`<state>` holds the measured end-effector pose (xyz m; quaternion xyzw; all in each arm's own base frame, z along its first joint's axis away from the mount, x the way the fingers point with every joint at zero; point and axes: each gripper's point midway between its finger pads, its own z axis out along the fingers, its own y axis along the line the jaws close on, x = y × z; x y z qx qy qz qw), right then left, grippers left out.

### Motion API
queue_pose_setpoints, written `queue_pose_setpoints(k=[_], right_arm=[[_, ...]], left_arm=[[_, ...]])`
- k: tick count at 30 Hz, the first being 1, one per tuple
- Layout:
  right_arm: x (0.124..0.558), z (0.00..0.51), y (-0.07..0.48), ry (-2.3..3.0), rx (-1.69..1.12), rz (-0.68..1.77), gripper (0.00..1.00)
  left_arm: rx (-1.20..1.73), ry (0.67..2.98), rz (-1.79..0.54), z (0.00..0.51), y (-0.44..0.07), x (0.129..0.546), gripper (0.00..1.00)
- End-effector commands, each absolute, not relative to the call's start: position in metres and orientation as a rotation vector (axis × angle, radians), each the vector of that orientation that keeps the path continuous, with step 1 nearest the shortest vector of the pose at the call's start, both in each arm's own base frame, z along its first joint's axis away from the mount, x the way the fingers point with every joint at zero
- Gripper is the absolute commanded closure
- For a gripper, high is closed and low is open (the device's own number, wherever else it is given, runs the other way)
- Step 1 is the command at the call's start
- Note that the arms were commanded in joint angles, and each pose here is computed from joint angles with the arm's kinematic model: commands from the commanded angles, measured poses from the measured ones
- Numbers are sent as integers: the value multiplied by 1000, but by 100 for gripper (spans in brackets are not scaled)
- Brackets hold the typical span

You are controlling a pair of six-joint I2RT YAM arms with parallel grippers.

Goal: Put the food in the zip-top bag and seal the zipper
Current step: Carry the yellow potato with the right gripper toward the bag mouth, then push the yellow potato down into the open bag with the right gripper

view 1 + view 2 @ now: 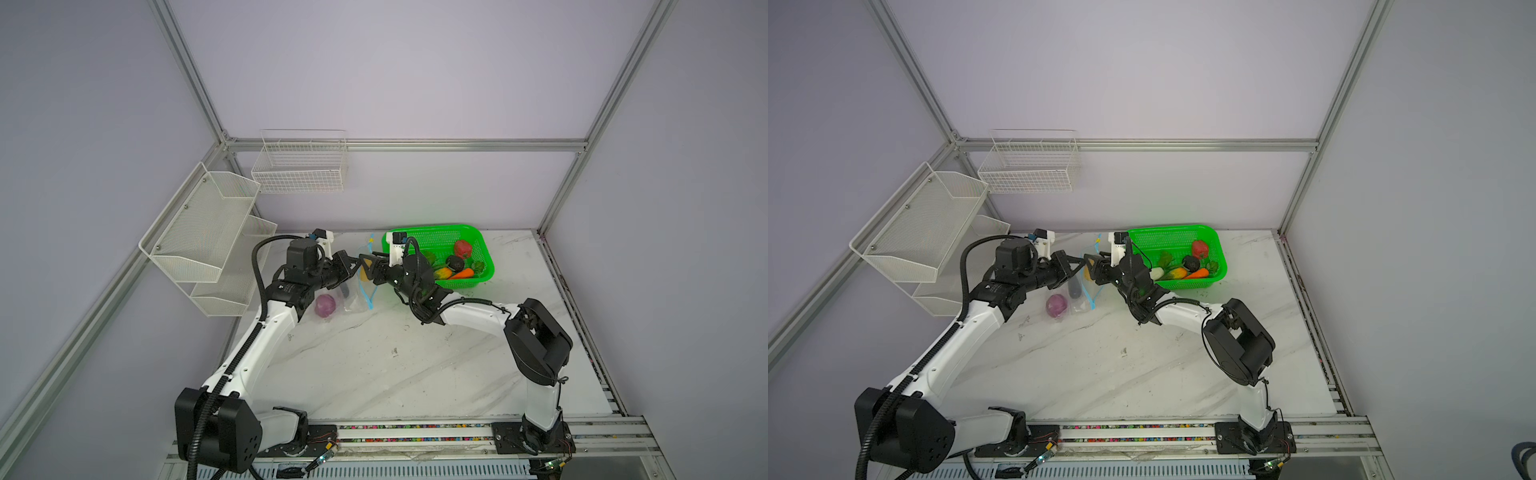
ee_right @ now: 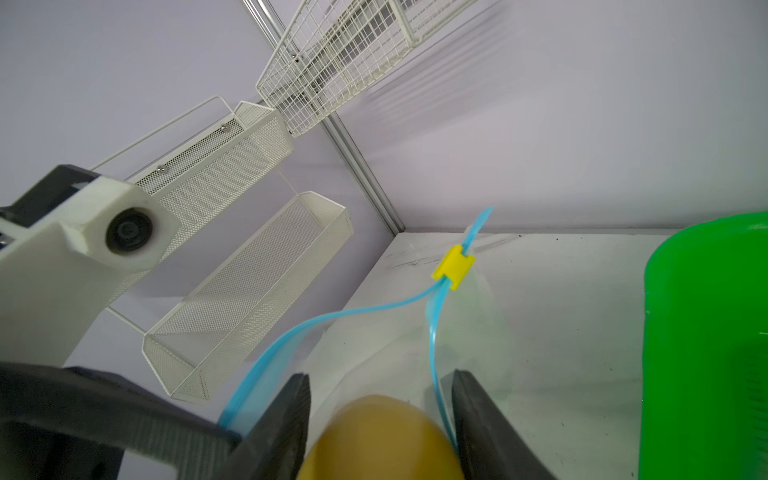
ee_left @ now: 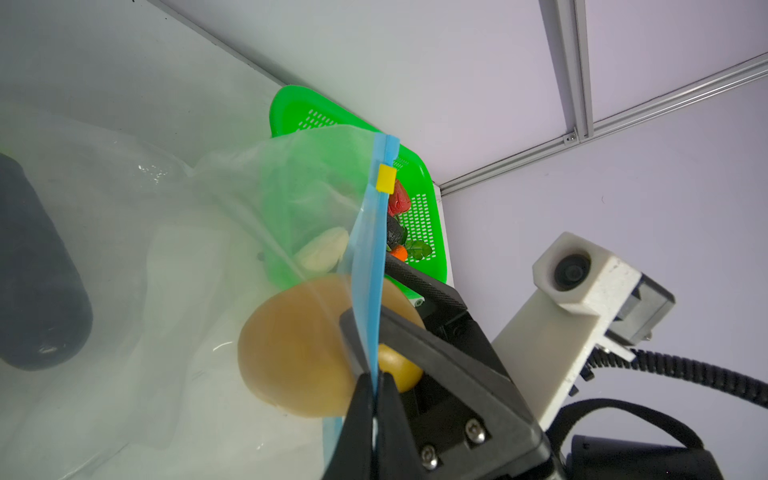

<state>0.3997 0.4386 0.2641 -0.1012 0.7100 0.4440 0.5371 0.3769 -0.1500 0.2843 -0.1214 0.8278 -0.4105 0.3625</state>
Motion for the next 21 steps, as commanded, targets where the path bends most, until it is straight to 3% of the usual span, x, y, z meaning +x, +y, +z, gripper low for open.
queue_pose_setpoints(k=[1, 10, 16, 19, 21], right_arm=[[399, 254, 445, 1716, -279, 1041, 81], [398, 254, 448, 1727, -300, 1040, 64], [396, 259, 450, 1724, -312, 1060, 60], [391, 262, 452, 1720, -320, 1101, 64], [390, 266, 449, 1714, -307, 1117, 79]], left_arm=[[-224, 2015, -1117, 337, -159, 373, 100], [-225, 2019, -1110, 335, -158, 373, 100], [-227, 2022, -1109, 333, -158, 374, 100], [-227, 2023, -1114, 332, -159, 375, 100], [-228, 2023, -1116, 332, -159, 375, 100]])
